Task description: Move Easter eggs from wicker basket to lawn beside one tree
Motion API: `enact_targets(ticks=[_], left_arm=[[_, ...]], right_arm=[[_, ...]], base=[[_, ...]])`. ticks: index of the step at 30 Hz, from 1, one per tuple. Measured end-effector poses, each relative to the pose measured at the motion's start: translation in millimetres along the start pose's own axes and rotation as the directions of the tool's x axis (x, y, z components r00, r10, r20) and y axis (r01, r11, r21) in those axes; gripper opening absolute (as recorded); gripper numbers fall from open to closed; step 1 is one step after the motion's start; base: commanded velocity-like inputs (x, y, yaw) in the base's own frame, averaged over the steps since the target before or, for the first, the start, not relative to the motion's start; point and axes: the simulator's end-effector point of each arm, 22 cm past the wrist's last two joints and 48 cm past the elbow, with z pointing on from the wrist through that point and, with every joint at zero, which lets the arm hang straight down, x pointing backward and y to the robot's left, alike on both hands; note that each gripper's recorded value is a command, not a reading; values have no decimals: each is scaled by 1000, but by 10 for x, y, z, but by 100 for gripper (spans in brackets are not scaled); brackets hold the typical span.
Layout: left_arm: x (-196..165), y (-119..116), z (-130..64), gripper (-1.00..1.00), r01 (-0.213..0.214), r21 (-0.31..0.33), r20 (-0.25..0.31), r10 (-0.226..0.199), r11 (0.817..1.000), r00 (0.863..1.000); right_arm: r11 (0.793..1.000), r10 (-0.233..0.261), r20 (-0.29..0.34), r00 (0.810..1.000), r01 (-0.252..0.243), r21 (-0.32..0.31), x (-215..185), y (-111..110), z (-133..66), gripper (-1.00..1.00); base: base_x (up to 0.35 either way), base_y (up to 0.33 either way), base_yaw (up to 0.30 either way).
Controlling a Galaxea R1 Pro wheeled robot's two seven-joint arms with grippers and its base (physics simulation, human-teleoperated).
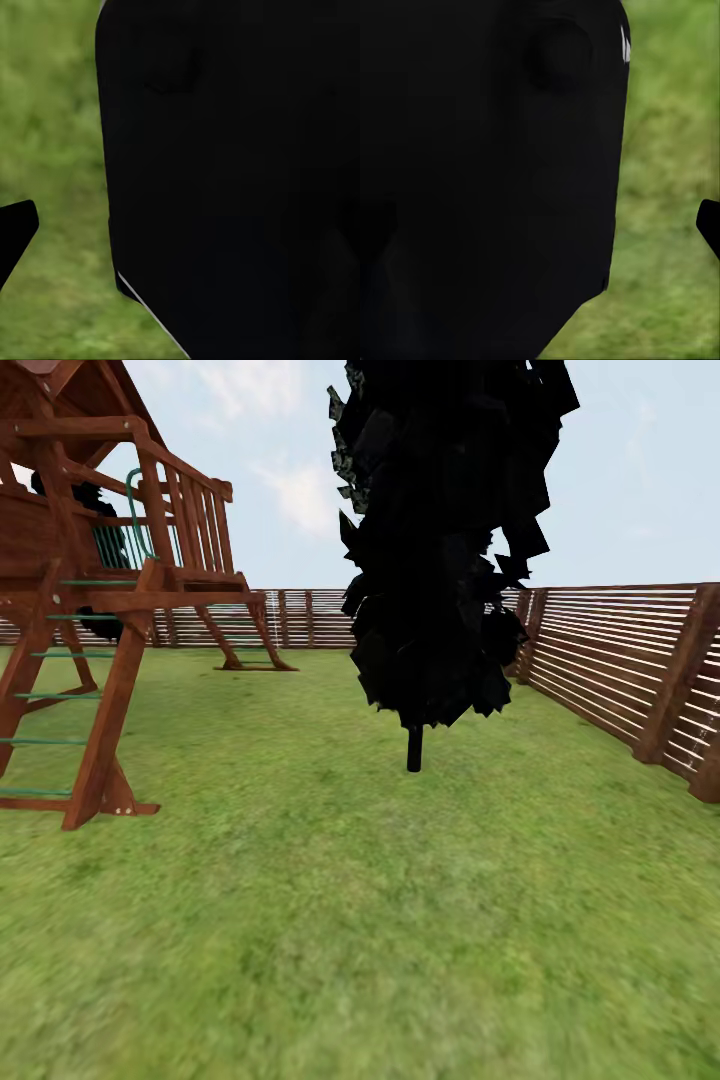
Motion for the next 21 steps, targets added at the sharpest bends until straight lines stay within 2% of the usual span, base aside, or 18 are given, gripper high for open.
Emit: enact_targets(ticks=[6, 9, 15, 21], left_arm=[[-51, 11, -2, 100, 14, -1, 27, -14, 1000, 1000], [-125, 23, -4, 100, 14, -3, 42, -14, 1000, 999], [-176, 26, -6, 100, 14, -3, 52, -14, 1000, 999], [-157, 27, -5, 100, 14, -3, 47, -14, 1000, 999]], right_arm=[[1000, -5, 93, 996, 5, 0, -489, 0, -18, 100], [1000, -6, 131, 991, 7, -4, -686, 33, -34, 100], [1000, -6, 174, 985, 7, -2, -780, 29, -46, 100], [1000, -7, 170, 985, 8, -5, -763, 47, -43, 100]], base=[[0, 0, 3], [0, 0, 158], [0, 0, 235], [0, 0, 264]])
